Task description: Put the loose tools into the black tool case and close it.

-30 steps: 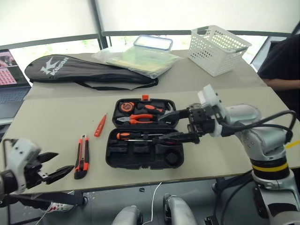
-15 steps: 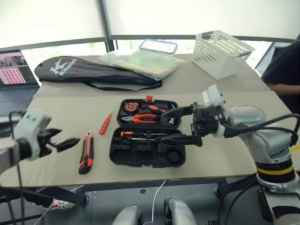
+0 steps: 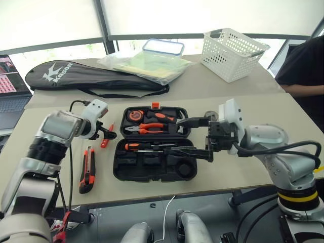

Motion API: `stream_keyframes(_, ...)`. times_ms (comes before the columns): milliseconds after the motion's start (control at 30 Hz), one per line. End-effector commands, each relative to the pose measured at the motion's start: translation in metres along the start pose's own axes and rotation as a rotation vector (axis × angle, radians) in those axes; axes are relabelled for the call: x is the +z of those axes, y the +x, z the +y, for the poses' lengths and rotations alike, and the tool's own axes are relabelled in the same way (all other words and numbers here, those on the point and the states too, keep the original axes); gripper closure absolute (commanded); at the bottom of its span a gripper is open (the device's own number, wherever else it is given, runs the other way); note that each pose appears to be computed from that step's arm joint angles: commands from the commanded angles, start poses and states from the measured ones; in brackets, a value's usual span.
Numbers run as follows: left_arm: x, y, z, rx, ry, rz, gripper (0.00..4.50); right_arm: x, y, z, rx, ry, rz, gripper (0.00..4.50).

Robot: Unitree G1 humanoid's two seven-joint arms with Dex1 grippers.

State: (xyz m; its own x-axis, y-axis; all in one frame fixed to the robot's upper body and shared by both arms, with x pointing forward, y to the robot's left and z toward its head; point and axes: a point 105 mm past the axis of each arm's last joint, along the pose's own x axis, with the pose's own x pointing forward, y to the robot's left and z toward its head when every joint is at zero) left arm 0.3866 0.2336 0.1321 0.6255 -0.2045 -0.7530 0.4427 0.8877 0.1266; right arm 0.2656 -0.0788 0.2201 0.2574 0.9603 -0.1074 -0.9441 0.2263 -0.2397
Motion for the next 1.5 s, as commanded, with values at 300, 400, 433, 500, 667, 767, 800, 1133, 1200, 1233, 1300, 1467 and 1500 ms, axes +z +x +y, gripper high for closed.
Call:
stream_keyframes(300,-0.012,0.009,0.010,0.016,-0.043,0.029,3.46,0.013,-0.013,-0.001,-0.061,-0.053,-0.020,0.00)
stream_keyframes(400,-0.008,-0.004,0.027,0.054,-0.009,-0.014,4.09,0.009,-0.020,0.002,-0.035,-0.011,0.010,0.00)
stream_keyframes(433,-0.006,-0.010,0.032,0.061,0.012,-0.032,4.09,0.007,-0.024,0.004,-0.019,0.009,0.022,0.00)
stream_keyframes(500,0.016,-0.027,0.035,0.035,0.105,-0.151,4.10,0.004,-0.031,0.011,0.013,0.038,0.048,0.00)
stream_keyframes(667,0.063,-0.082,-0.032,-0.313,0.541,-0.416,4.10,-0.006,-0.044,0.014,-0.010,0.056,0.111,0.00)
stream_keyframes(767,0.049,-0.093,-0.073,-0.509,0.752,-0.370,4.10,-0.012,-0.046,0.017,-0.005,0.065,0.139,0.00)
stream_keyframes(800,0.045,-0.093,-0.080,-0.542,0.781,-0.351,4.10,-0.013,-0.047,0.018,-0.006,0.066,0.142,0.00)
stream_keyframes(1133,0.009,-0.049,-0.121,-0.674,0.940,-0.115,4.10,-0.016,-0.043,0.020,-0.039,0.065,0.141,0.00)
stream_keyframes(1200,0.007,-0.044,-0.125,-0.679,0.932,-0.101,4.10,-0.015,-0.043,0.020,-0.048,0.065,0.137,0.00)
stream_keyframes(1233,0.007,-0.042,-0.128,-0.685,0.923,-0.098,4.10,-0.016,-0.043,0.020,-0.051,0.065,0.135,0.00)
stream_keyframes(1300,0.009,-0.038,-0.132,-0.690,0.914,-0.101,4.10,-0.016,-0.042,0.020,-0.057,0.065,0.131,0.00)
stream_keyframes(1467,0.014,-0.027,-0.135,-0.659,0.932,-0.109,4.10,-0.015,-0.039,0.020,-0.064,0.060,0.123,0.00)
stream_keyframes(1500,0.015,-0.025,-0.135,-0.655,0.933,-0.108,4.10,-0.015,-0.039,0.019,-0.066,0.060,0.120,0.00)
